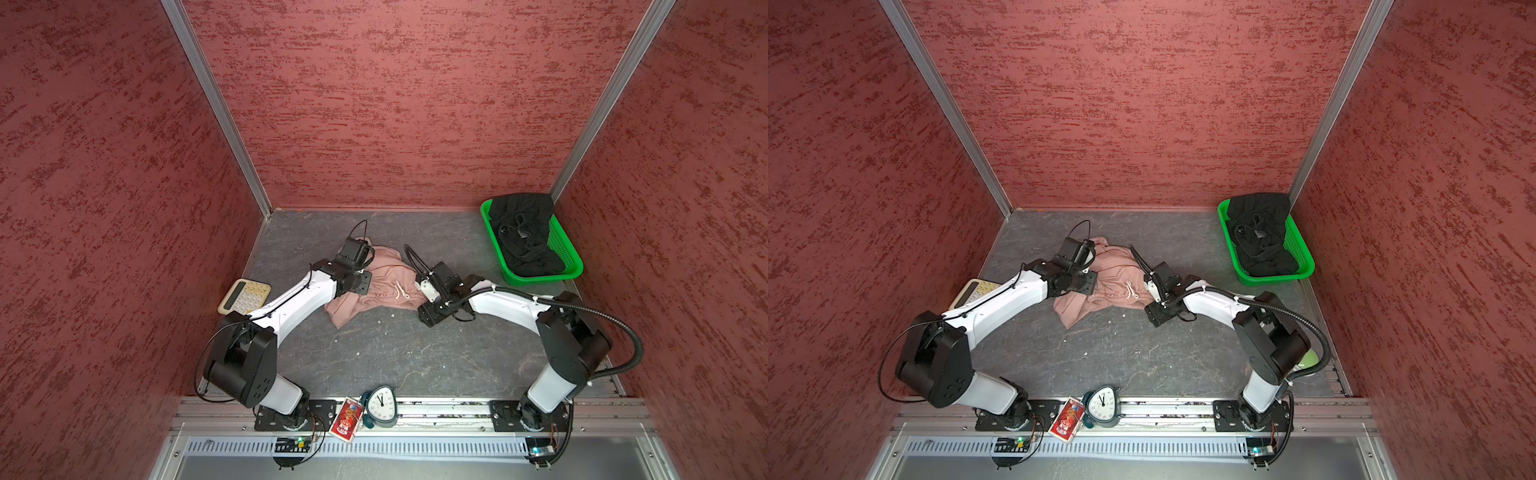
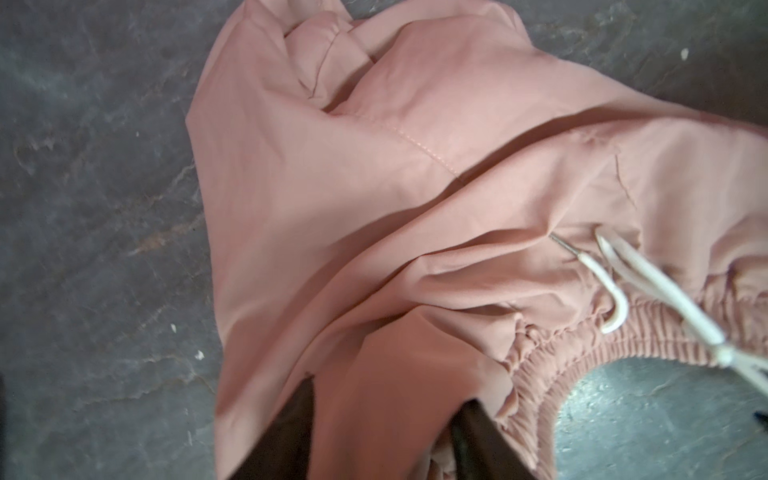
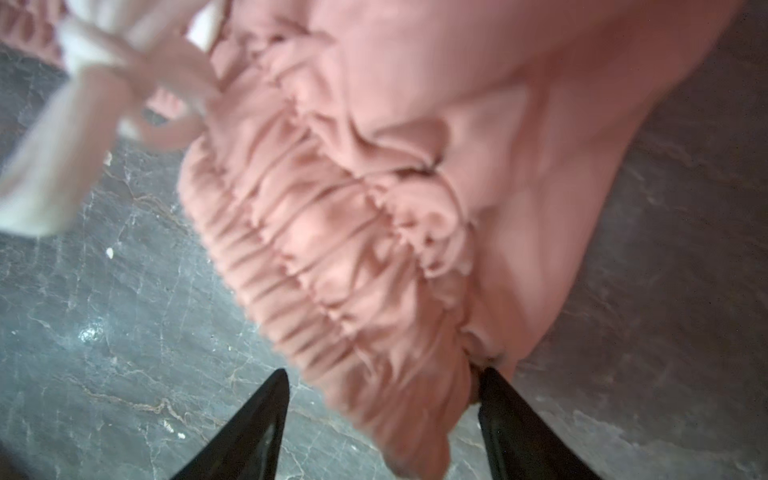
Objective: Fold and stack the shorts
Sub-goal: 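Move both grippers to the shorts' waistband and grasp its two ends, then lift the waistband with both grippers and raise the shorts off the table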
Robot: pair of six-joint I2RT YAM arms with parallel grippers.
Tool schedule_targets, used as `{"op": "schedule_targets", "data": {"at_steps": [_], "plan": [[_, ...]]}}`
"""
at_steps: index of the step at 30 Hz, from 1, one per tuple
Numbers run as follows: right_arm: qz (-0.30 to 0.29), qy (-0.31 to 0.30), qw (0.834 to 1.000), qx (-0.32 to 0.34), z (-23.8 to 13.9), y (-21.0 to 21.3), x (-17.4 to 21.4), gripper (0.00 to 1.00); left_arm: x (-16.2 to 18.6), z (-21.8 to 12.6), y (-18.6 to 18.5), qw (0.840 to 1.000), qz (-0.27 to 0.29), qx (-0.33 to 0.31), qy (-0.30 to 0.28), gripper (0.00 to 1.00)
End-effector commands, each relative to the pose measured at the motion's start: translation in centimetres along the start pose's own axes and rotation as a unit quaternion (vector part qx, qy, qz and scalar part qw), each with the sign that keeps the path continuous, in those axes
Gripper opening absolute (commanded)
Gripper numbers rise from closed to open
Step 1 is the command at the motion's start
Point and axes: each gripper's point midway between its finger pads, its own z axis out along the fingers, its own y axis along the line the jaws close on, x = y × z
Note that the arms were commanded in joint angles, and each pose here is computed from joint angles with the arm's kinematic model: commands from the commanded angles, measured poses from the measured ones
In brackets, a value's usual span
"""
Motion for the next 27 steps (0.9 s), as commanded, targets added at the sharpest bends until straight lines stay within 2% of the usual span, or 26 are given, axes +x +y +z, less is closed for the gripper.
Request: {"op": "schedule_targets", "data": {"at_steps": [1,6,10,12,13,16,18,19,20,21,23,27], "plan": [[-0.027,-0.043,0.996,0.078,-0.4,-2.4,-1.8,0.71,0.5,-0.9,-0.2,1.000,-0.002,0.005,-0.002,0.62],[-0.046,-0.031,0.995,0.083,0.8,-2.2,-1.6,0.67,0.4,-1.9,0.0,1.000,-0.010,0.005,-0.013,0.65],[-0.070,-0.025,0.990,0.122,1.0,-2.5,-1.2,0.67,0.0,-2.3,0.0,1.000,-0.012,0.005,-0.021,0.65],[-0.068,-0.020,0.988,0.138,1.2,-3.0,-1.0,0.63,-0.2,-2.5,0.0,1.000,-0.014,0.007,-0.023,0.66],[-0.066,-0.020,0.988,0.140,1.3,-3.1,-1.0,0.58,-0.2,-2.6,-0.1,1.000,-0.014,0.009,-0.022,0.66],[-0.055,-0.036,0.990,0.127,0.9,-2.5,-1.7,0.30,-0.1,-4.1,-0.7,0.999,-0.024,0.017,-0.016,0.74],[-0.044,-0.053,0.992,0.107,0.4,-1.8,-2.4,0.11,0.5,-5.3,-1.3,0.998,-0.053,0.034,-0.002,0.83],[-0.040,-0.060,0.992,0.100,0.2,-1.5,-2.7,0.05,0.9,-5.6,-1.8,0.996,-0.078,0.050,0.007,0.86],[-0.036,-0.067,0.993,0.095,0.0,-1.3,-3.0,0.00,1.5,-6.0,-2.7,0.991,-0.105,0.079,0.020,0.95],[-0.032,-0.070,0.993,0.093,-0.1,-1.2,-3.2,0.00,2.3,-6.2,-3.6,0.986,-0.127,0.104,0.035,0.99],[-0.025,-0.077,0.992,0.095,-0.3,-1.4,-3.4,0.00,3.6,-6.7,-4.8,0.976,-0.167,0.131,0.054,0.99],[-0.010,-0.084,0.992,0.097,-0.6,-1.6,-3.6,0.00,4.7,-7.4,-7.5,0.953,-0.222,0.199,0.045,0.98]]}}
